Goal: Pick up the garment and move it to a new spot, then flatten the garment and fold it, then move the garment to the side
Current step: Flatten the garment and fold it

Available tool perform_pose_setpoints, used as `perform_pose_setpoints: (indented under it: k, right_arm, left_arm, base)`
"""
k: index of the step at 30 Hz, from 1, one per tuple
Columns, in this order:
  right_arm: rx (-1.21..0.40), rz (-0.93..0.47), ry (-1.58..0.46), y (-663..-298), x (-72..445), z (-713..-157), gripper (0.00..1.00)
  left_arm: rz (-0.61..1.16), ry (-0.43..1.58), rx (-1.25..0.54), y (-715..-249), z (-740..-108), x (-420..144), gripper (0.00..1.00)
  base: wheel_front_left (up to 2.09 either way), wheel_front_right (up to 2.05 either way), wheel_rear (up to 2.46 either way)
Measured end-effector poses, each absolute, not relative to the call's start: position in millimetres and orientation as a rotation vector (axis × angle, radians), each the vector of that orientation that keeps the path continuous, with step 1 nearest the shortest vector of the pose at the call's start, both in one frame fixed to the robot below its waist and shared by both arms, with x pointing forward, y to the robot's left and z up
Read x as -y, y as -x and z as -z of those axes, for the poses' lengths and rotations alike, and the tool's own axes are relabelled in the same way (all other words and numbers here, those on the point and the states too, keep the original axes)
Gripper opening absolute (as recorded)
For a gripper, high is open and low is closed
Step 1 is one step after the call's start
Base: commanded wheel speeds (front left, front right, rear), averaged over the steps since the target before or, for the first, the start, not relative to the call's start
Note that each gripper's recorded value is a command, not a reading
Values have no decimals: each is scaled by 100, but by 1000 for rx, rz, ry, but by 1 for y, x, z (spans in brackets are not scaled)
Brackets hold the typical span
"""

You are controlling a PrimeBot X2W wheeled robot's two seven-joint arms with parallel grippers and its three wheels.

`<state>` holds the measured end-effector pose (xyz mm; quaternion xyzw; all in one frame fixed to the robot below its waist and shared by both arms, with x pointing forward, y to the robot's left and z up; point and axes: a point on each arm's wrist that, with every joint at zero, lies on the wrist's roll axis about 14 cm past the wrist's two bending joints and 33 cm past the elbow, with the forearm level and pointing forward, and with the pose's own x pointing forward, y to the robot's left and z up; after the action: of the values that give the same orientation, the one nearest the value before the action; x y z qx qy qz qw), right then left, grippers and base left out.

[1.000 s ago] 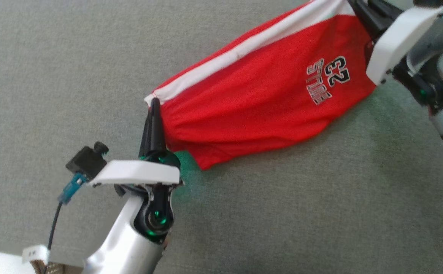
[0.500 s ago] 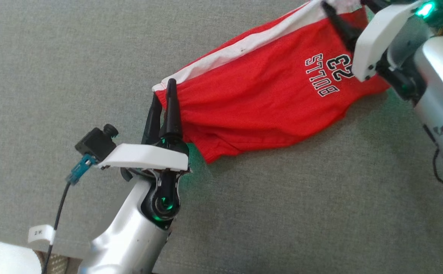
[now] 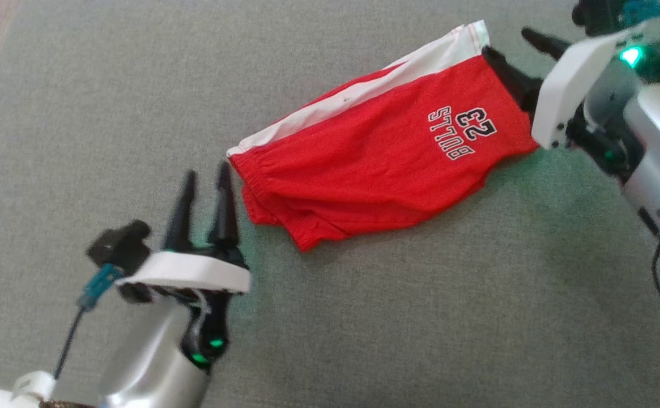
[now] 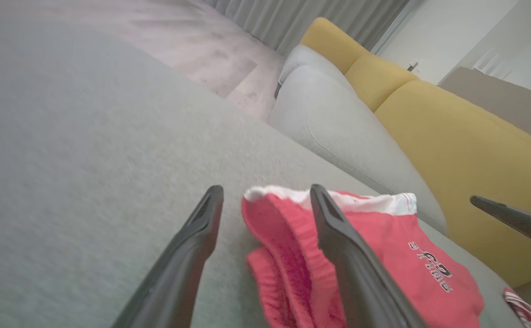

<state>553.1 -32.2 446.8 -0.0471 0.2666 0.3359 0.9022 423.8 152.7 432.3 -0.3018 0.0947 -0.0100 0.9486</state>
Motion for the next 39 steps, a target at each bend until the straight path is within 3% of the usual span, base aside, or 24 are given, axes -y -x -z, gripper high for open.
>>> perform_pose_setpoints:
  k: [5,10,22,29,31,32,39]
  right_arm:
    - [-598,-642,43,-543,43,-430,100]
    - [-639,-591,0,-548,42,-409,100]
    - [-746,-481,37,-567,37,-365,100]
    - [-766,-489,66,-568,30,-363,100]
    - [-785,-495,75,-565,28,-361,16]
    - [-786,-497,77,-564,27,-361,0]
    - [-749,-503,83,-552,29,-370,0]
  left_arm:
    - [47,390,-82,-431,-463,-170,100]
    - [62,254,-104,-430,-453,-174,100]
    - [21,223,-102,-434,-448,-191,100]
    - [-12,220,-95,-429,-449,-202,100]
    - [-6,218,-91,-430,-450,-200,100]
    - [-5,221,-89,-431,-451,-199,100]
    - [12,232,-62,-434,-459,-193,100]
  base:
    - [0,0,0]
    - [0,0,0]
    - [0,0,0]
    - [0,0,0]
    - [0,0,0]
    - [0,0,0]
    - [0,0,0]
